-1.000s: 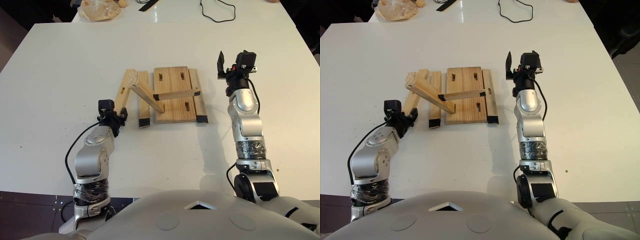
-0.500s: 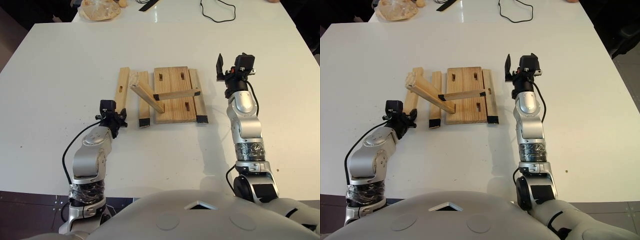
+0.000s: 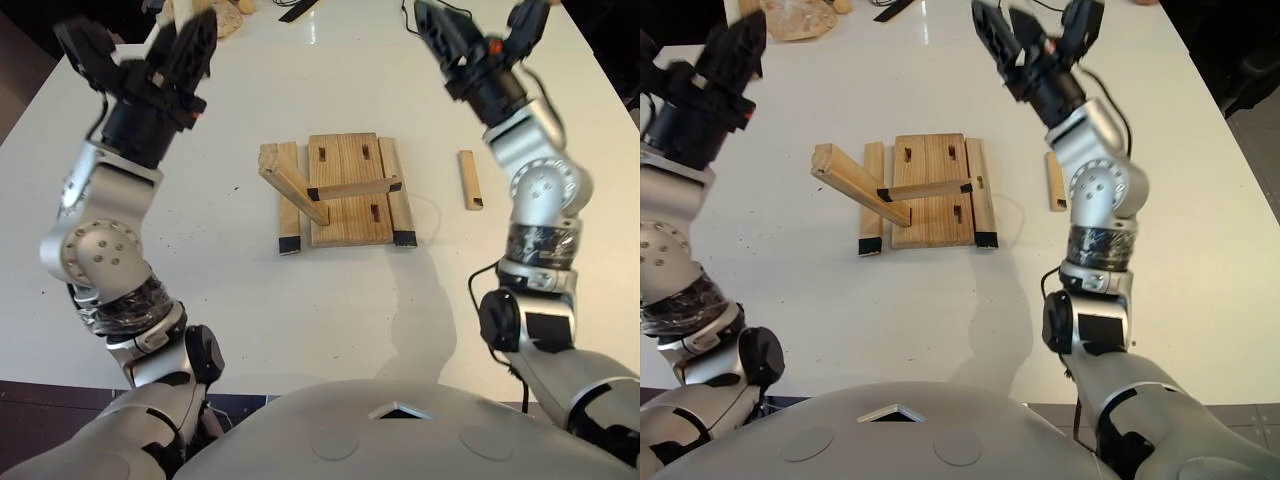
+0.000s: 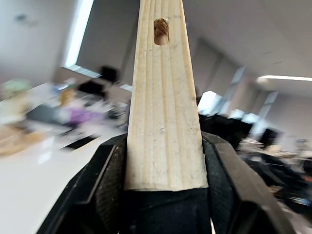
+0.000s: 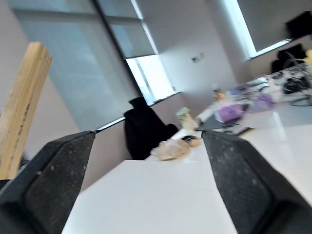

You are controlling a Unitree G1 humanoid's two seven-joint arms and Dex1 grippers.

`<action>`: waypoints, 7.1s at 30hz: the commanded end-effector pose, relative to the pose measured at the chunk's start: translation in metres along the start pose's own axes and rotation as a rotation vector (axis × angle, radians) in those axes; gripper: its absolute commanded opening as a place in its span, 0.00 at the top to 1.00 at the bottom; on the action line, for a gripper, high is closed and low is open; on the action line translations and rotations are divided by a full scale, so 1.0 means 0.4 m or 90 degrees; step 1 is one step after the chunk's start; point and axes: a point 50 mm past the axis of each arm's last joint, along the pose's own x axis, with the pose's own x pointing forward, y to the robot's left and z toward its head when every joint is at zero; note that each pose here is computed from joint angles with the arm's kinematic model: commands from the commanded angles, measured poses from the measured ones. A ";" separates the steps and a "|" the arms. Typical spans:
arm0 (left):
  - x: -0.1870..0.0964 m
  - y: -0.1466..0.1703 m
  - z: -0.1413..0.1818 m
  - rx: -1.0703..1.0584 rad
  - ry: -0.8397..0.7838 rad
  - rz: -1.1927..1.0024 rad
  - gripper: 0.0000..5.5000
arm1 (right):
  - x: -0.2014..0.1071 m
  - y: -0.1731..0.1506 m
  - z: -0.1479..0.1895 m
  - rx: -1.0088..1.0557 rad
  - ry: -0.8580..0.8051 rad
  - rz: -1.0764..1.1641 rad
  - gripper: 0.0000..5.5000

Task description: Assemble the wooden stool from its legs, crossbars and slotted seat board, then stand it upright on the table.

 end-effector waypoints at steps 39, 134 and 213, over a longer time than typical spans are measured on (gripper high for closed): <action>0.002 -0.154 -0.022 -0.091 0.105 -0.396 0.63 | -0.031 0.276 0.185 -0.118 0.046 0.332 0.27; -0.005 -0.158 -0.053 -0.032 0.226 -0.489 0.54 | -0.131 0.307 0.177 -0.007 0.081 0.399 0.63; -0.072 0.066 -0.076 -0.040 -0.121 0.198 0.42 | -0.238 -0.052 0.020 -0.356 0.417 0.323 0.63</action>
